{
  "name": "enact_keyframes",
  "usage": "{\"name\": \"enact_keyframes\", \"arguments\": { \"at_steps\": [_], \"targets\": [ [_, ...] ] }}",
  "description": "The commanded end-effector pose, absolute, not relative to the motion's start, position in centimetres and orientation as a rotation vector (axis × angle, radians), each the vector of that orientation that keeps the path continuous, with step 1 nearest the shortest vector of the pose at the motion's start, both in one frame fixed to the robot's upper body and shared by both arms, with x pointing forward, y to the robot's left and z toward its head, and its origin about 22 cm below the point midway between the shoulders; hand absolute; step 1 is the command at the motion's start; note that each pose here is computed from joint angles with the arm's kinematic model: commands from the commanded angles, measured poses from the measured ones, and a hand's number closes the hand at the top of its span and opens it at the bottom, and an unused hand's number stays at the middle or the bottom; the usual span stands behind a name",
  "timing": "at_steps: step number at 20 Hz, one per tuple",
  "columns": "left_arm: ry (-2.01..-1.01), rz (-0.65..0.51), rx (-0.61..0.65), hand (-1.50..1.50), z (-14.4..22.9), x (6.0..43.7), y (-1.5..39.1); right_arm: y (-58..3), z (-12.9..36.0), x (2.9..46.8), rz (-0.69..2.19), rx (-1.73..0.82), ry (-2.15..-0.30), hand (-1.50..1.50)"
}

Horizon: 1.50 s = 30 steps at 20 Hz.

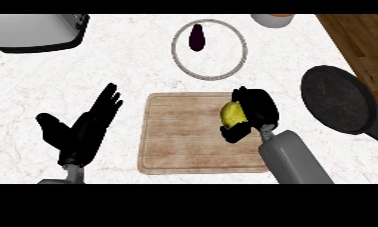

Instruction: Pick the pear from the cutting board and place it in the pan

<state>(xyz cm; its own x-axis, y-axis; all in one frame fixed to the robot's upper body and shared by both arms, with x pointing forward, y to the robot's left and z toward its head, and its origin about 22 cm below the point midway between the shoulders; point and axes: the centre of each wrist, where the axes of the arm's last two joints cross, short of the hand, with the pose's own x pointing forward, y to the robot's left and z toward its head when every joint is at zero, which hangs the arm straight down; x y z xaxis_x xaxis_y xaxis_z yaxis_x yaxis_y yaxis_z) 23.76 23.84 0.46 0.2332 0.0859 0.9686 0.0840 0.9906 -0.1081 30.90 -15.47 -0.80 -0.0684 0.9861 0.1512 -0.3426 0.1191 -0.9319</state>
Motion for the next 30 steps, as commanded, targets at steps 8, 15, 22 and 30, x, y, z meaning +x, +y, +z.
{"name": "enact_keyframes", "arguments": {
  "at_steps": [8, 15, 22, 30],
  "targets": [
    [-1.348, -0.019, -0.174, 0.0, 1.3, 23.6, 24.1, -14.9, 7.8, 23.3, 0.639, -1.211, -1.343, 1.5],
    [-1.364, -0.074, -0.22, 0.0, 1.5, 25.9, 23.3, -16.8, 9.8, 17.8, 0.305, -1.105, -1.448, 1.5],
    [-1.37, -0.1, -0.239, 0.0, 1.3, 25.9, 22.2, -26.0, 7.5, 20.2, 0.253, -1.203, -1.401, 1.5],
    [-1.366, -0.086, -0.212, 0.0, 0.9, 26.8, 21.4, -32.4, 4.9, 23.9, 0.243, -1.361, -1.365, 1.5]
  ]
}}
